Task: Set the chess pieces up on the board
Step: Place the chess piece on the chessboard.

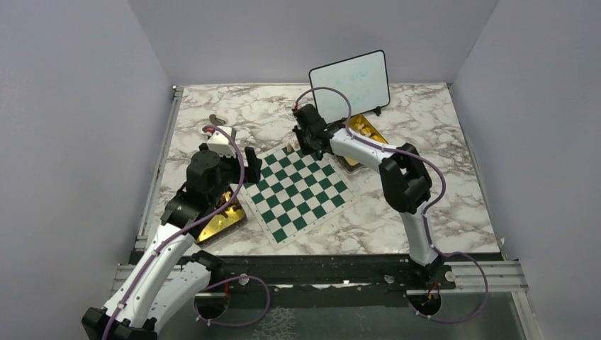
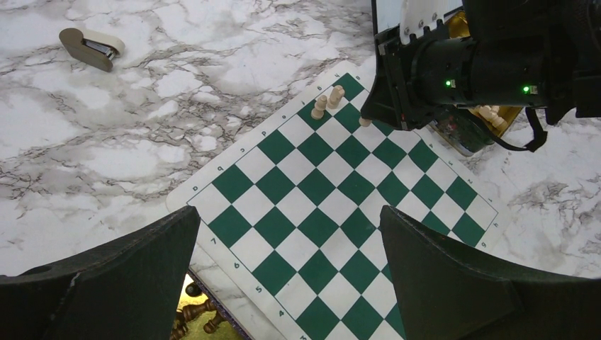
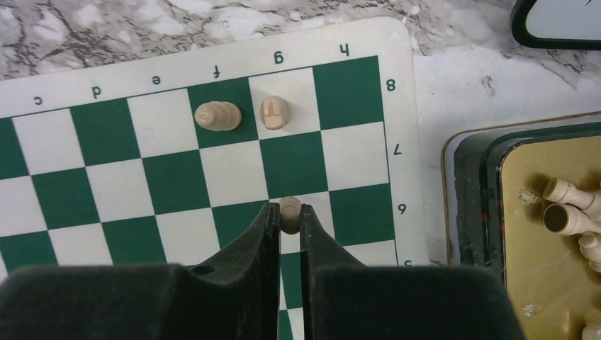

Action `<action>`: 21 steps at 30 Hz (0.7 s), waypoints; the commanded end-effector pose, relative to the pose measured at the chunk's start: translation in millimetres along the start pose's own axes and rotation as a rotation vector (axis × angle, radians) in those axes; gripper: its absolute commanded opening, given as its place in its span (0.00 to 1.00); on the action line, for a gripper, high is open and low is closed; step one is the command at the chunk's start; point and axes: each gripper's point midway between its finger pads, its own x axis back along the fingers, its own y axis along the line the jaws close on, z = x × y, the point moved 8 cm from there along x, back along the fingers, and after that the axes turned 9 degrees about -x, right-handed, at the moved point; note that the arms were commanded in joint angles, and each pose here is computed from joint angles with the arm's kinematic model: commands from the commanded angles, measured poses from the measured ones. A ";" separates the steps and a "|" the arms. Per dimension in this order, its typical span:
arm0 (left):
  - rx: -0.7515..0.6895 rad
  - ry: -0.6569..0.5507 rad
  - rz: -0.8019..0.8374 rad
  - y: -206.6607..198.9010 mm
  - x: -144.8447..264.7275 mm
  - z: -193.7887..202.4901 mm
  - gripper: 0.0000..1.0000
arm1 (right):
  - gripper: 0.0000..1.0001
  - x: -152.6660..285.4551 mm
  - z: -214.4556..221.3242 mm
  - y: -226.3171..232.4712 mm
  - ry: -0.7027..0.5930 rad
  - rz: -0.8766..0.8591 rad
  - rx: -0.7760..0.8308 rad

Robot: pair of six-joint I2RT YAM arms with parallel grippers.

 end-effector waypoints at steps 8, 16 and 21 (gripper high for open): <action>-0.009 -0.030 -0.004 0.2 2.5 -3.8 0.99 | 0.10 -14.2 -7.3 4.4 -0.054 0.058 -0.007; -0.010 -0.032 -0.005 0.4 3.1 -4.1 0.99 | 0.10 -18.9 -10.0 6.8 -0.053 0.056 -0.012; -0.010 -0.032 -0.006 0.6 2.9 -4.1 0.99 | 0.10 -21.8 -9.6 7.8 -0.052 0.058 -0.011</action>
